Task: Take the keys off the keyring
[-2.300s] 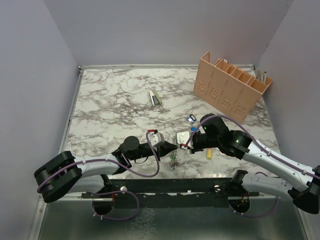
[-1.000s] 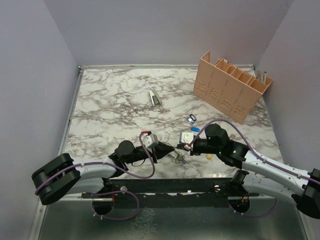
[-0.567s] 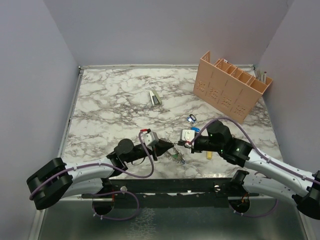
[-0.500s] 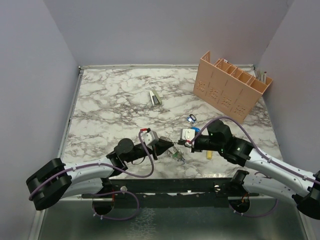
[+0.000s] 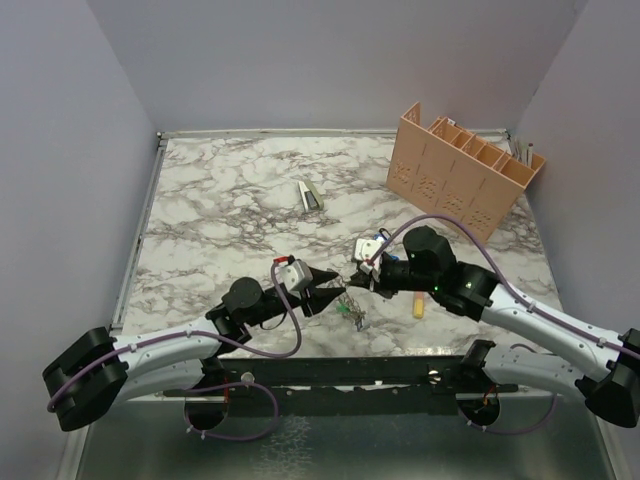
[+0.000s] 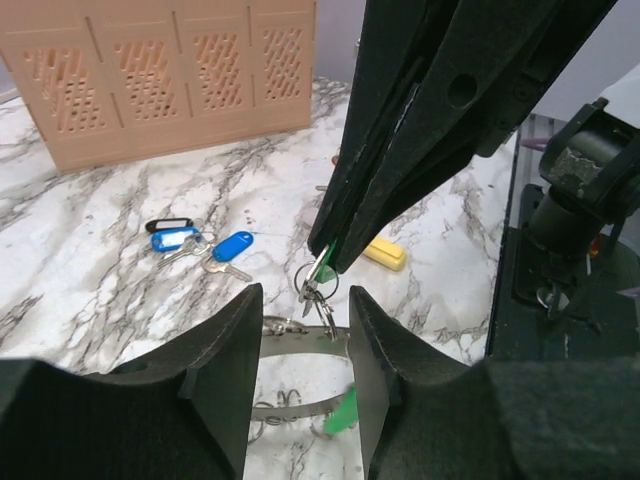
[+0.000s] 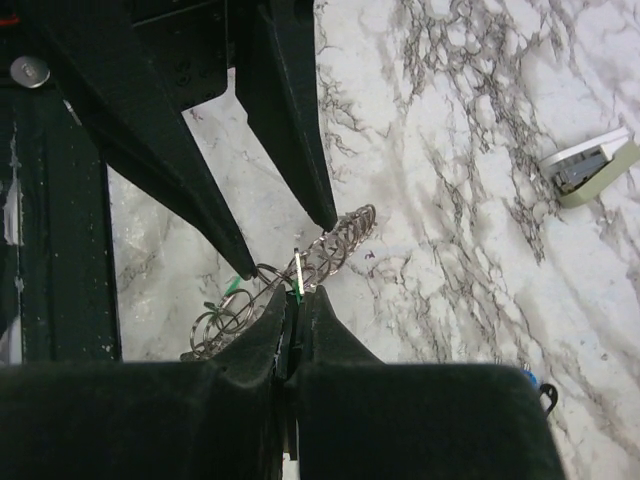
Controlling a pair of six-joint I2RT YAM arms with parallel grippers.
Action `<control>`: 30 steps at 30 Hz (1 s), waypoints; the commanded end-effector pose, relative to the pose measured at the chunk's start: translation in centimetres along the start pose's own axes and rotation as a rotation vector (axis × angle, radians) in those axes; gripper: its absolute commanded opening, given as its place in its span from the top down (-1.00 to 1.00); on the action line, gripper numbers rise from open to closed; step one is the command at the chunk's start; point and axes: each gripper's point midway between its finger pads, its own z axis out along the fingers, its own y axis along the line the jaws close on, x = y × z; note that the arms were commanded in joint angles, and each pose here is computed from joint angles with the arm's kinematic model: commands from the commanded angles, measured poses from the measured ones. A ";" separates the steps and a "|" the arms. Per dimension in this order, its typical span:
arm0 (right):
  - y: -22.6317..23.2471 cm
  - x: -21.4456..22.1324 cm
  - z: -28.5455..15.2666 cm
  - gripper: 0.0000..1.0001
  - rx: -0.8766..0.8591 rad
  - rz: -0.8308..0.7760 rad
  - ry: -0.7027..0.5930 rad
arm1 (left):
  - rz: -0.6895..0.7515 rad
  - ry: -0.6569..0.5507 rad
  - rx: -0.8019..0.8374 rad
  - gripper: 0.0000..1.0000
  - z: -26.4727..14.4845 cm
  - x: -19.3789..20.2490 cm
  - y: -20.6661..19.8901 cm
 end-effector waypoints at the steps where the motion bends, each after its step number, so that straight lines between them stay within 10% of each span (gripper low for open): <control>1: -1.5 -1.5 -0.3 0.99 0.087 0.169 0.010 | 0.026 0.025 -0.104 0.16 -0.2 -0.1 1.8; 18: -2.9 0.8 -0.4 0.99 0.353 0.693 0.074 | 0.044 0.075 -0.197 -0.04 -0.6 -0.1 3.5; 30: -2.5 1.5 -0.1 0.98 0.382 0.752 0.113 | 0.094 0.124 -0.143 -0.26 -0.2 1.4 3.0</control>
